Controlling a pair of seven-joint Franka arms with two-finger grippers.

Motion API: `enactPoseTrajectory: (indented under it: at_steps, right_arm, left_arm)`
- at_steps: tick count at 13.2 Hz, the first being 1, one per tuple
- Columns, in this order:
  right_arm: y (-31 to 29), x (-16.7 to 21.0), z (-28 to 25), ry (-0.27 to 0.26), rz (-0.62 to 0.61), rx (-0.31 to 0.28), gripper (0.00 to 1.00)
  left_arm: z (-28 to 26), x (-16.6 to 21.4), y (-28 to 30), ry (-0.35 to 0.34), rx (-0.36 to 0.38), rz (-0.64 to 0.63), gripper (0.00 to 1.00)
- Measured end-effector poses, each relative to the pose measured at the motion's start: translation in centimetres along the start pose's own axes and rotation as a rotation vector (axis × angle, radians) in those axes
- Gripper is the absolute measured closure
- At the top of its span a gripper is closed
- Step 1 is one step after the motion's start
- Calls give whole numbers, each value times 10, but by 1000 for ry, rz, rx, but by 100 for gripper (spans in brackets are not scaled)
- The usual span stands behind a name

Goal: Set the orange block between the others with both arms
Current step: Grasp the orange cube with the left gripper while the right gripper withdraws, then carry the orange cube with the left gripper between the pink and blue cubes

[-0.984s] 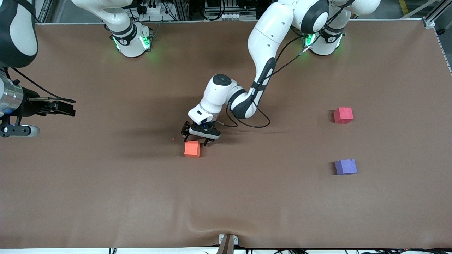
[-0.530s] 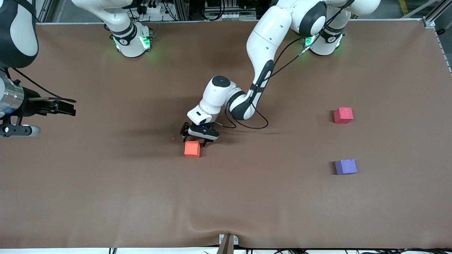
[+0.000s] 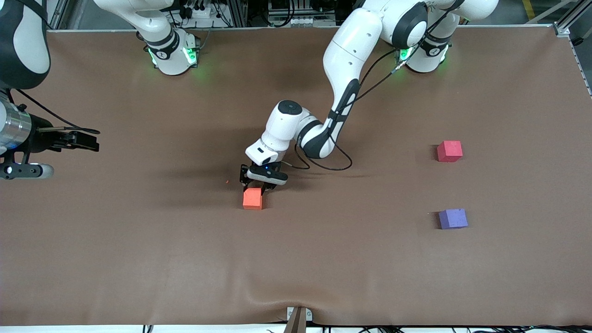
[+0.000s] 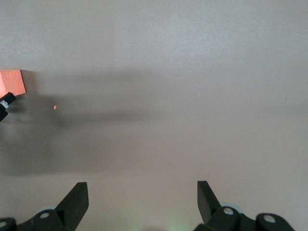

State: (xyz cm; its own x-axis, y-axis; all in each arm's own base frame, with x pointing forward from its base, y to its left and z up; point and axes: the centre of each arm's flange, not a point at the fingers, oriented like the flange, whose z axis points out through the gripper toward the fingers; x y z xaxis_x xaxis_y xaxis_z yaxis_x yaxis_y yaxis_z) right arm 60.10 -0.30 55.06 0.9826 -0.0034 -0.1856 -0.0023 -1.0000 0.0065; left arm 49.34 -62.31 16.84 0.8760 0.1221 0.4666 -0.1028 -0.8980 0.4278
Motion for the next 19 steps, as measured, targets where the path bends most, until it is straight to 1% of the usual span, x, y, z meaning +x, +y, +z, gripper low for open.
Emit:
enactPoseTrajectory:
  at_steps: [3,5,6,7,8,10,12,13,15,19]
  right_arm:
    - [2,0,0,0,2,0,0]
    - [3,0,0,0,4,0,0]
    - [3,0,0,0,4,0,0]
    - [3,0,0,0,4,0,0]
    - [3,-1,-2,4,3,0,0]
    - [2,-7,-10,13,2,1,0]
    - [2,-19,-21,-3,1,3,0]
    - [3,-26,-28,-4,1,4,0]
    - [3,-38,-45,1,0,5,0]
    - [2,-48,-66,21,-2,6,0]
  left_arm:
    - [-6,6,7,12,-17,-38,40]
    - [-18,21,14,31,-33,-67,40]
    - [-25,32,14,40,-33,-86,41]
    - [-32,45,10,45,-22,-104,47]
    - [-39,60,1,47,0,-123,52]
    - [-56,95,-25,42,67,-173,52]
    - [-78,134,-57,31,141,-225,52]
    - [-90,147,-70,23,170,-242,52]
    - [-112,161,-95,2,217,-264,52]
    - [-158,165,-170,-63,311,-252,52]
